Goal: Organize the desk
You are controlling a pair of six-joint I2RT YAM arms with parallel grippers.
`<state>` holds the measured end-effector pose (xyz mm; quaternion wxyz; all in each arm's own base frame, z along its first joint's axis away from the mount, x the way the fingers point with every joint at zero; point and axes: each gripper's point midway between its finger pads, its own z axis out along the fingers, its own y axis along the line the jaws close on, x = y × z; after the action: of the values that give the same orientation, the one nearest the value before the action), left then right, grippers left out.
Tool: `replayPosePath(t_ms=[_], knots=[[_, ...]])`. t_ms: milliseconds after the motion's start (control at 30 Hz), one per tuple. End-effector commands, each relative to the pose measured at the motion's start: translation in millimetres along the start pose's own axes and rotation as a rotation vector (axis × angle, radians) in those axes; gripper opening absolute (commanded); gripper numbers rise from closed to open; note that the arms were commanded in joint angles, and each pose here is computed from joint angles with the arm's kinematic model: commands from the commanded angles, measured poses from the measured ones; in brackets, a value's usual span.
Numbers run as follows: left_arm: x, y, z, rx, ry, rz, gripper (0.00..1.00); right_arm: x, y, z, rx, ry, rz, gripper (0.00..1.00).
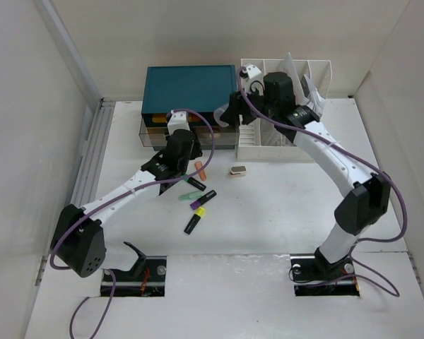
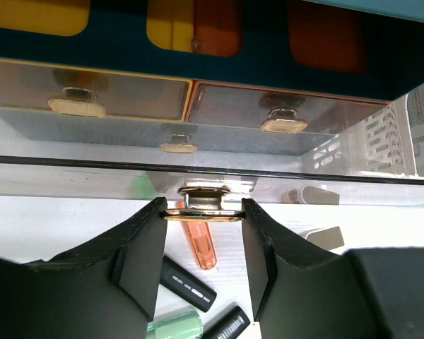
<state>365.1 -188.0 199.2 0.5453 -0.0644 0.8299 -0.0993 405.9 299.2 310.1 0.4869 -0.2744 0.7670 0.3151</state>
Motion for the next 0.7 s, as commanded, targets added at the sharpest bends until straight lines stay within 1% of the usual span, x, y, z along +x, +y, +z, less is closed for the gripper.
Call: replayPosePath(t_ms=[0, 67, 100, 133, 200, 233, 300, 433, 500, 567, 600, 633, 667], knots=[[-7, -6, -8, 0.034, -0.016, -0.037, 0.25, -34, -4, 4, 0.116, -0.066, 0.042, 0.00], [-9, -7, -8, 0.037, -0.024, -0.032, 0.25, -31, -5, 11, 0.176, -0.040, 0.076, 0.00], [-9, -7, -8, 0.037, -0.024, -0.032, 0.26, -21, -10, 19, 0.214, -0.014, 0.111, 0.00], [-9, -7, -8, 0.037, -0.024, -0.032, 0.26, -17, -14, 22, 0.271, -0.005, 0.121, 0.00], [-12, -7, -10, 0.041, -0.031, -0.026, 0.26, -8, -14, 23, 0.307, 0.023, 0.147, 0.00], [-12, -7, -10, 0.041, -0.031, -0.026, 0.26, -2, -22, 25, 0.345, 0.037, 0.148, 0.00], [-13, -8, -10, 0.045, -0.038, -0.030, 0.26, 2, -11, 25, 0.351, 0.058, 0.150, 0.00], [-13, -9, -10, 0.053, -0.034, -0.030, 0.26, 18, -14, 27, 0.436, 0.114, 0.156, 0.00], [-13, -9, -10, 0.053, -0.034, -0.030, 0.26, 20, -13, 30, 0.451, 0.121, 0.150, 0.00], [-13, -9, -10, 0.053, -0.034, -0.030, 0.26, 24, -15, 31, 0.452, 0.140, 0.134, 0.08], [-13, -9, -10, 0.053, -0.034, -0.030, 0.26, 24, -13, 32, 0.442, 0.142, 0.135, 0.15], [-13, -9, -10, 0.053, -0.034, -0.030, 0.26, 29, -11, 33, 0.421, 0.159, 0.119, 0.26], [-15, -11, -10, 0.057, -0.041, -0.034, 0.26, 27, -10, 34, 0.408, 0.156, 0.105, 0.29]])
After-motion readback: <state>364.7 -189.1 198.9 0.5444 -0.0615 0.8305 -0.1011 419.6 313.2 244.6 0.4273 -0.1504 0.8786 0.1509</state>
